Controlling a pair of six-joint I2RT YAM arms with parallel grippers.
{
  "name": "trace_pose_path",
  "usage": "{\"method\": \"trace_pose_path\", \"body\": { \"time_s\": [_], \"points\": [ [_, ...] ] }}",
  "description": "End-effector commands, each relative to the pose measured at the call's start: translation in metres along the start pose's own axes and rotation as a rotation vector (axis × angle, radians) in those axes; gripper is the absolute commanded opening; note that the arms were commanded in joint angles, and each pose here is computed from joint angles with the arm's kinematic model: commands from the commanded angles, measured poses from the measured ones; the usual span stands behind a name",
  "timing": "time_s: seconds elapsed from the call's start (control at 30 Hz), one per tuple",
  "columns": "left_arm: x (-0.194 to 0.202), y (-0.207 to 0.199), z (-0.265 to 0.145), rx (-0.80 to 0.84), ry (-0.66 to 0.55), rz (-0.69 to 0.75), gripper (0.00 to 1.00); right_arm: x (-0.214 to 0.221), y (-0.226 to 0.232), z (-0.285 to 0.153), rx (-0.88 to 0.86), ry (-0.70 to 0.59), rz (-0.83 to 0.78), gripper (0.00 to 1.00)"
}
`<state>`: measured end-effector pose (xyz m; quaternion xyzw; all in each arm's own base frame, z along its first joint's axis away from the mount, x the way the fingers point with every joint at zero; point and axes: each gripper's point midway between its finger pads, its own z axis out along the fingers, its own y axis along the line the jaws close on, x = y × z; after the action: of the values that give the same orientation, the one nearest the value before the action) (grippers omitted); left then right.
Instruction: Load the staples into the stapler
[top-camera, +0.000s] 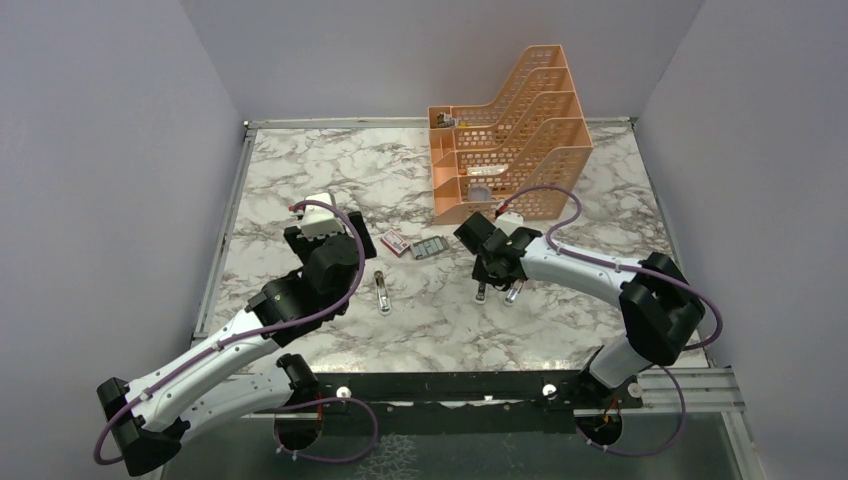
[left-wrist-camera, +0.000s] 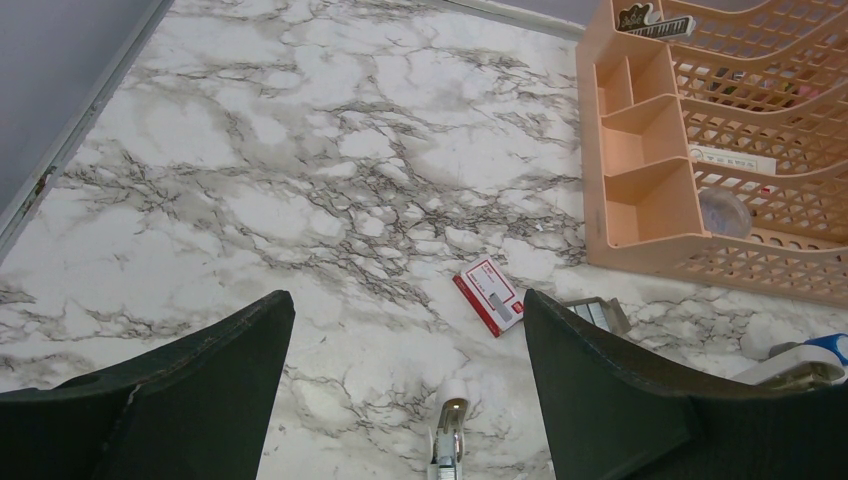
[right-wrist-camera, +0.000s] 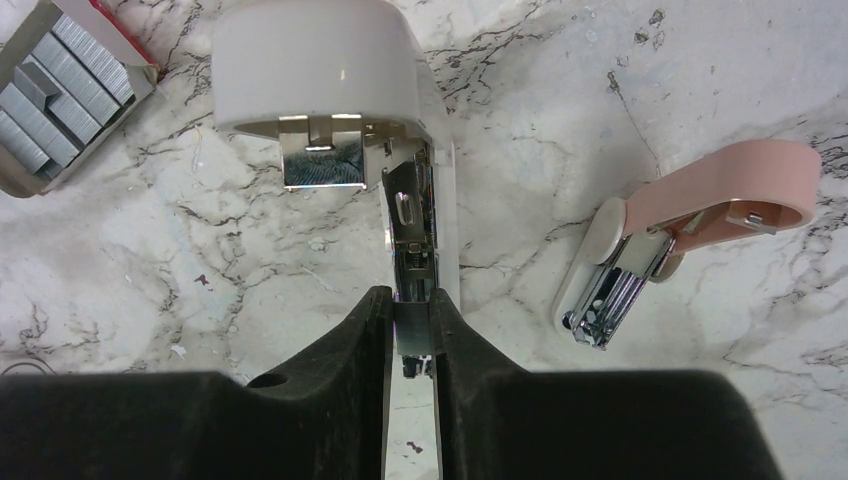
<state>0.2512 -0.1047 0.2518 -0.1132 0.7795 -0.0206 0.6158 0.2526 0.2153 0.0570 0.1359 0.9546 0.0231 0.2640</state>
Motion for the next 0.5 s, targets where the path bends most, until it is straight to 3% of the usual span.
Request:
{"method": "trace_pose_path", "body": {
  "time_s": [0.0, 0.47],
  "points": [
    [0.0008, -0.0005, 0.0008, 0.005, -0.003, -0.021, 0.86, -0.0041, 0.0024, 0.0012, 0.017, -0.027, 0.002, 0.22],
    [0.0011, -0.0006, 0.0011, 0.005, -0.002, -0.021, 0.86, 0.0011, -0.0022, 0.0062, 0.035, -0.018, -0.009, 0.22]
  ]
}}
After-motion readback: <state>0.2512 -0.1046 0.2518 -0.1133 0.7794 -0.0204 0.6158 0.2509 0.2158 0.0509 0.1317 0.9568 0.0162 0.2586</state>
